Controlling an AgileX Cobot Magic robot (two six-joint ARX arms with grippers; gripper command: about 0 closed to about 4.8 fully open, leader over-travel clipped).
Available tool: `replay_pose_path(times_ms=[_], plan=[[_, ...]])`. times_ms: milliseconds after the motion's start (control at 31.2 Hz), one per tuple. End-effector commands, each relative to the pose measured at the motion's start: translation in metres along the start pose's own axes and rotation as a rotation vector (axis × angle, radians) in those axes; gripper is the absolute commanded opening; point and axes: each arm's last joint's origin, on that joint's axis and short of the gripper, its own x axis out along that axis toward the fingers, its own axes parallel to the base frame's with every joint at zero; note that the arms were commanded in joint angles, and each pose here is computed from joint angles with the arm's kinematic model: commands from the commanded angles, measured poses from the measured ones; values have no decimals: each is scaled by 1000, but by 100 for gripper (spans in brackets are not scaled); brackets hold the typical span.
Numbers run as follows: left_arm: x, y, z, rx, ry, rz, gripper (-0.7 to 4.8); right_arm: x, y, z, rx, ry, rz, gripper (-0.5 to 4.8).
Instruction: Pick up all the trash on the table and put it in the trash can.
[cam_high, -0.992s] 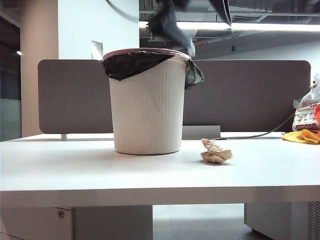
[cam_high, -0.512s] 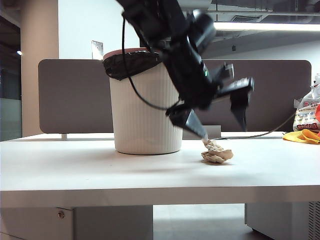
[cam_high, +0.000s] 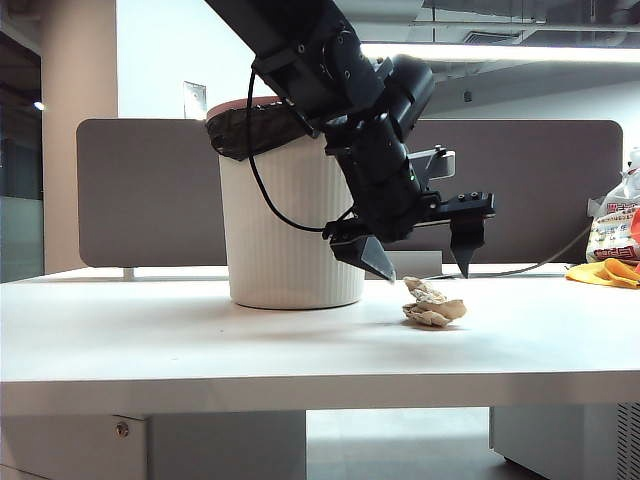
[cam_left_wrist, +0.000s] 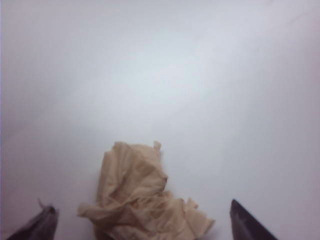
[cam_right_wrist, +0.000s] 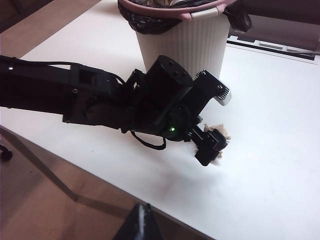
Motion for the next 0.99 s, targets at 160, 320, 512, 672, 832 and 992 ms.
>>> replay_pose_path(times_ms=[160, 320, 512, 672, 832, 992], plan=[[10, 6, -6, -1, 29, 10, 479, -1, 1, 2, 2, -21, 6, -5], [10, 8, -8, -3, 50, -16, 146, -1, 1, 2, 2, -21, 6, -5], [10, 6, -8, -4, 63, -72, -6, -1, 1, 3, 2, -26, 7, -5], [-7, 3, 10, -15, -10, -137, -6, -3, 1, 6, 0, -55, 11, -5], [-53, -2, 51, -17, -193, -220, -6, -6, 2, 15, -2, -144, 22, -5], [-131, -4, 101, 20, -400, -253, -6, -9, 4, 28, -5, -281, 36, -5]])
